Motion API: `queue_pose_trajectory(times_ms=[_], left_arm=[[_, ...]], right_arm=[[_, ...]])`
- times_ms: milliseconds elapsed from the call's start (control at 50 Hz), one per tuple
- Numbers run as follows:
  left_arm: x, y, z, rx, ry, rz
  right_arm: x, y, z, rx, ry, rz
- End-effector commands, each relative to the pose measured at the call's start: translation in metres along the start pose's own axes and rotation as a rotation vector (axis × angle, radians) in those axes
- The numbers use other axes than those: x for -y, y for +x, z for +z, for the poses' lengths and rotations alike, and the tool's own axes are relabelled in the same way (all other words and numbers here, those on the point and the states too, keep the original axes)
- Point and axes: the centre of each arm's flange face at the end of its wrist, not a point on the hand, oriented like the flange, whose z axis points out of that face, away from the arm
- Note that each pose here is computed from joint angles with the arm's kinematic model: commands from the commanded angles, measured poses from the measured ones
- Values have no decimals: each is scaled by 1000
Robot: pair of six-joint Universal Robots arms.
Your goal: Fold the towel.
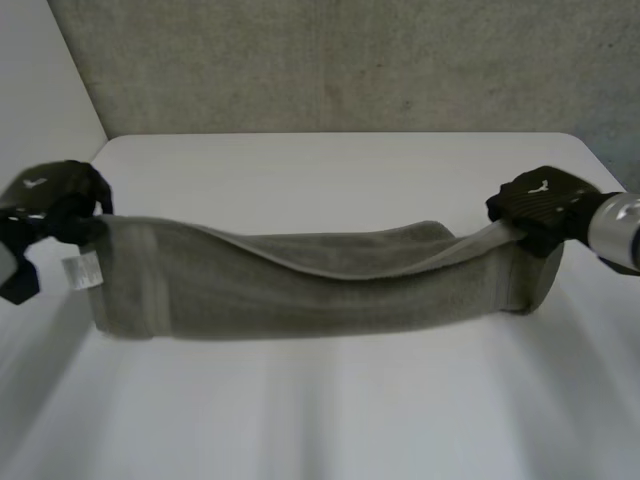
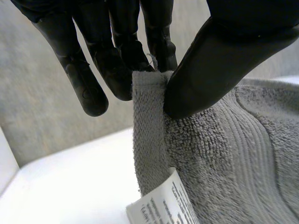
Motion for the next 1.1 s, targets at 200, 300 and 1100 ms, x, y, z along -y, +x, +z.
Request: queue_pose_trajectory(times_ms=[200,300,1100], left_arm=[[94,11,97,216,120,285],[222,12,73,309,587,129],[-60,19,66,78,-35,199]], right_arm=[[155,81,32,-509,496,-125],[210,118,-12,-661,869,11],[-20,-35,110,34,107,-218]])
